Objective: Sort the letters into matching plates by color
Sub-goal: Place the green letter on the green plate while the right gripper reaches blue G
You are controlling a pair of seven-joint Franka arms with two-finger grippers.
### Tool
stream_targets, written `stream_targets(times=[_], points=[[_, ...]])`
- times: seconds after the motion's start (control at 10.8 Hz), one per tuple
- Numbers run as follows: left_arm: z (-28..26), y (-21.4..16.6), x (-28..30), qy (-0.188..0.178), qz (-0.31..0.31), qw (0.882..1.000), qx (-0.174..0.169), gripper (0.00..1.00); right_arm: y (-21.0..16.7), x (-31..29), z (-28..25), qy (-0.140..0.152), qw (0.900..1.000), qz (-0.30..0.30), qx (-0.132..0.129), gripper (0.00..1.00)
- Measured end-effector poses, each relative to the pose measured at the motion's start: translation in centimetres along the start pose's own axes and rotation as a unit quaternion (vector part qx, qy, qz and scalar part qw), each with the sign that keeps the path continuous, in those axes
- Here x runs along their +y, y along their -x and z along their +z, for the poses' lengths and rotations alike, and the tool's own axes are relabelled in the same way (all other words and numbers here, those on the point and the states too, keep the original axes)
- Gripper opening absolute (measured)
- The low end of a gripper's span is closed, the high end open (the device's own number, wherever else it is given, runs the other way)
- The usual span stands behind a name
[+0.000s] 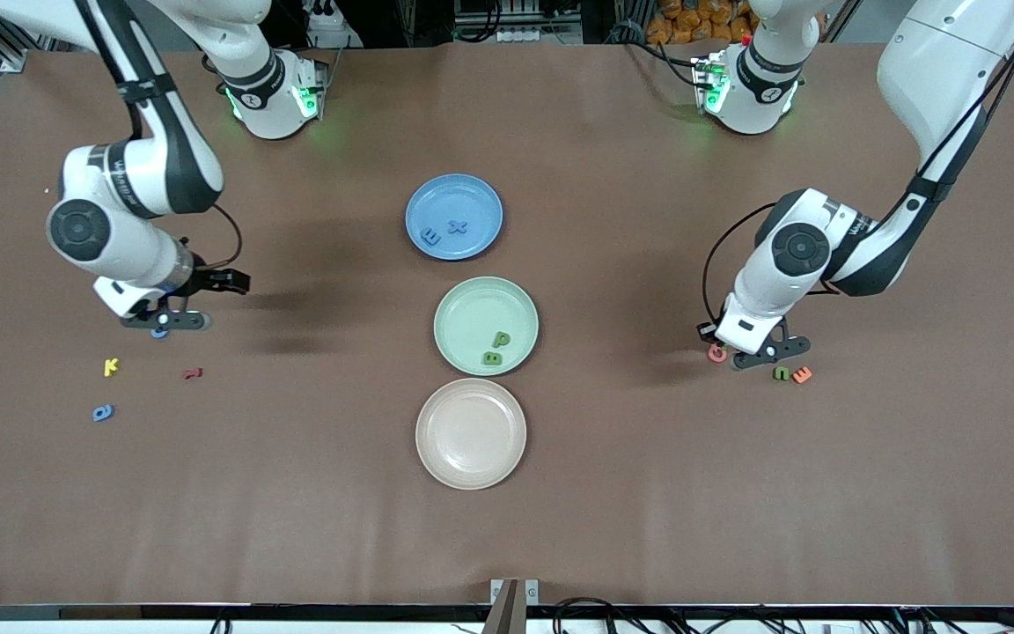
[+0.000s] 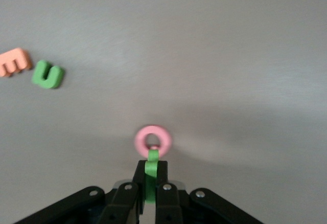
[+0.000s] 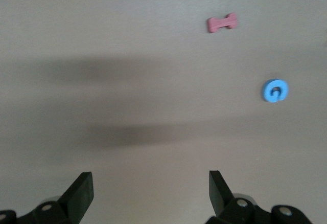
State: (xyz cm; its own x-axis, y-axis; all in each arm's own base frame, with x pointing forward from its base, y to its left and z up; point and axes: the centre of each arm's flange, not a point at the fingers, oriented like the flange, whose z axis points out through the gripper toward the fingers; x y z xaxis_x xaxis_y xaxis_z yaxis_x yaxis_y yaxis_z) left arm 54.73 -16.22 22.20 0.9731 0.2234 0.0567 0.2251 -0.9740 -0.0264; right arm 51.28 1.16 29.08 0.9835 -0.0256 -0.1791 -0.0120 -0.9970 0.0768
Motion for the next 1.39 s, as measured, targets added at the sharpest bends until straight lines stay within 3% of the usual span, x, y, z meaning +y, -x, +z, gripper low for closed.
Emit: stream_targets(times=[0.37, 0.83, 1.2, 1.39], points=[[-4.4, 1.4, 9.1, 0.057, 0.003, 0.998, 0.016, 0.11, -0.6, 6.3, 0.2, -0.004, 1.000, -0.014, 0.022, 1.00], [-6.0, 7.0, 24.0, 0.130, -0.016, 0.991, -0.002, 0.11, -0.6, 11.6, 2.3, -0.005, 0.998, -0.020, 0.054, 0.94], [-5.3, 8.9, 30.0, 0.154, -0.025, 0.988, -0.010, 0.11, -1.2, 14.6, 6.7, -0.007, 0.997, -0.032, 0.071, 0.87], [-4.0, 11.1, 32.4, 0.149, -0.030, 0.988, -0.013, 0.11, -1.6, 14.5, 8.4, -0.009, 0.996, -0.033, 0.078, 0.83]])
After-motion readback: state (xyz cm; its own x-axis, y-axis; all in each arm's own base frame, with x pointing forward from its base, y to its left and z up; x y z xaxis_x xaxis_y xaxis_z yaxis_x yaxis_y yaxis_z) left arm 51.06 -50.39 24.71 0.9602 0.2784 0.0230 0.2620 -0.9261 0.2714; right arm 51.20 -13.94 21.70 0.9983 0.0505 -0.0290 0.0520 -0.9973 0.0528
